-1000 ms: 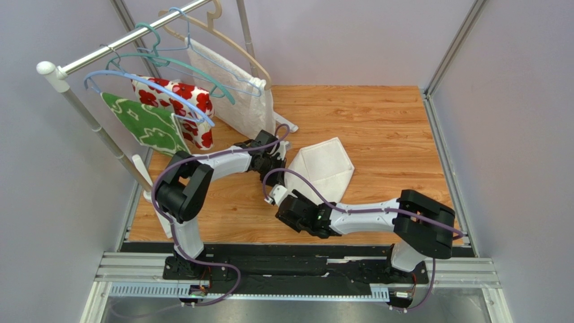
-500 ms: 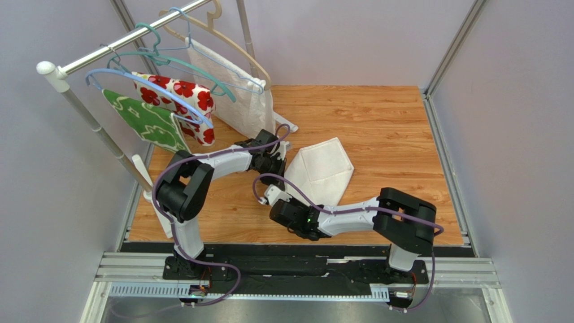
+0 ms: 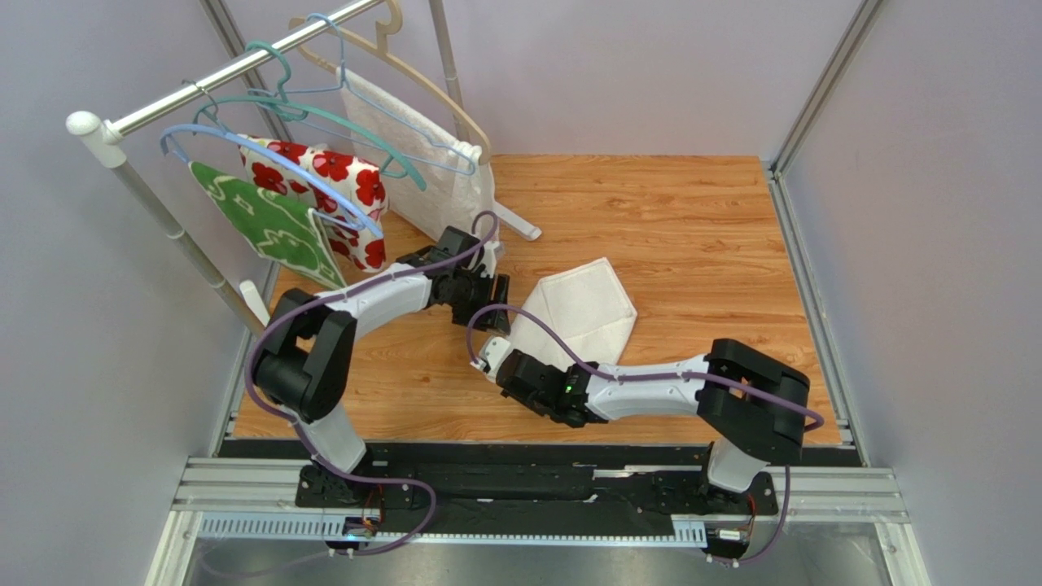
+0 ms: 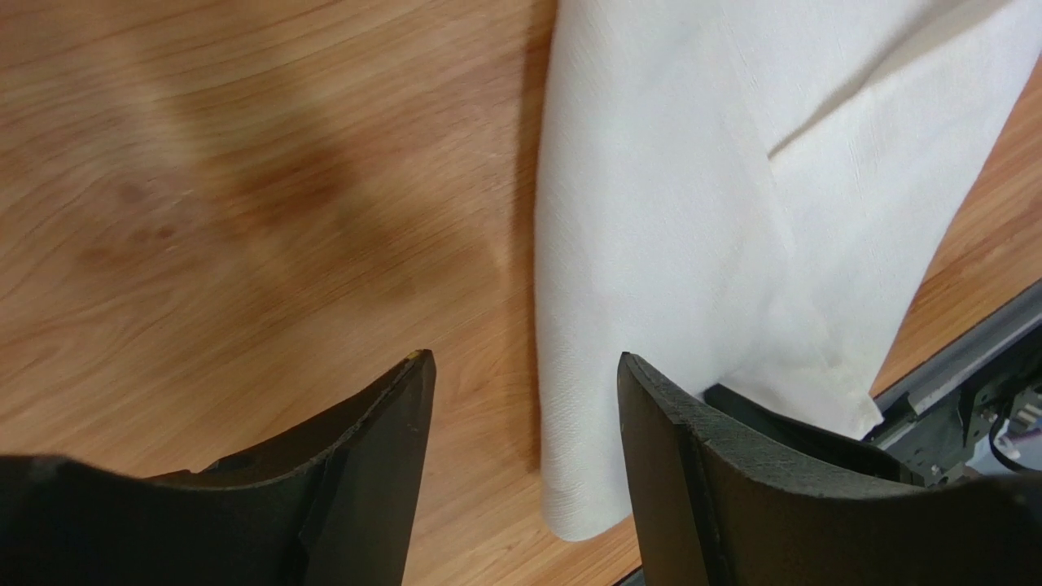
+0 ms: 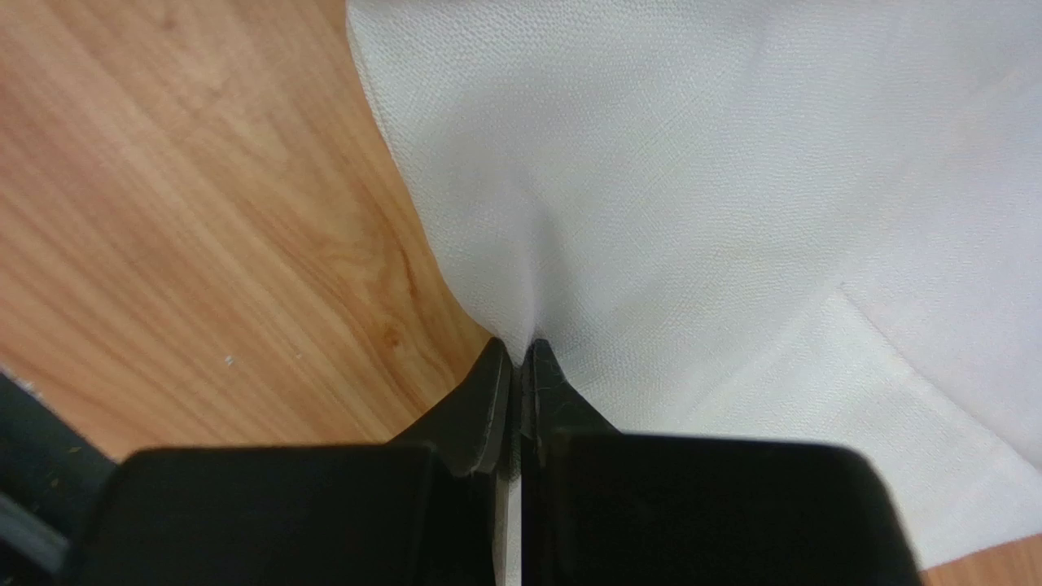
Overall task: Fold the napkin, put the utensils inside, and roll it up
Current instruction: Roll the napkin with the utensil
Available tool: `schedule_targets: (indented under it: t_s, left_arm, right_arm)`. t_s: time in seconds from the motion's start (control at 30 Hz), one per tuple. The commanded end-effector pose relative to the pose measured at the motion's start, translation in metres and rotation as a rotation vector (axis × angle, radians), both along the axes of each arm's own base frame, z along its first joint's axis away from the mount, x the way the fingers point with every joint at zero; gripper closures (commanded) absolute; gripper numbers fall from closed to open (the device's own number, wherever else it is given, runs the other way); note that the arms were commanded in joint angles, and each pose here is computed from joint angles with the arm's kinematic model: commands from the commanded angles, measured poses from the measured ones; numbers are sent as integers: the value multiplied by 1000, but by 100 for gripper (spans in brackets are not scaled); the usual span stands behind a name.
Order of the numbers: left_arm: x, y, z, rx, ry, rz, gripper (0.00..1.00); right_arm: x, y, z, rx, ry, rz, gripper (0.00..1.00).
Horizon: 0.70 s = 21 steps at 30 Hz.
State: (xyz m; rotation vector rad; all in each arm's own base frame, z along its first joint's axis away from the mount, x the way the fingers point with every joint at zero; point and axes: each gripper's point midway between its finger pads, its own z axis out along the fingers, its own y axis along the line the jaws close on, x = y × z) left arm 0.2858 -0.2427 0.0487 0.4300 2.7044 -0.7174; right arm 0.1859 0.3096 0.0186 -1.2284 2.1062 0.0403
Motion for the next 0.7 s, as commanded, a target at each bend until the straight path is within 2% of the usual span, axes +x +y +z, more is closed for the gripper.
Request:
schedule_targets:
  t_s: [0.0, 0.13, 0.33, 0.43, 0.67]
  left_arm:
    - [2, 22, 10, 25, -50, 93, 34]
    - [-4, 29, 14, -1, -97, 132, 34]
    - [-14, 21, 30, -152, -217, 123, 34]
    - [-25, 14, 33, -224, -185, 123, 34]
    - [-49, 0, 16, -337, -13, 182, 33]
  right_arm:
    - [-35, 7, -2, 72, 243, 60, 100]
    - [-41, 15, 12, 175, 369, 77, 100]
    - [-30, 21, 31, 327, 555, 49, 100]
    - [-22, 21, 29, 355, 622, 31, 100]
    - [-8, 15, 8, 381, 756, -25, 100]
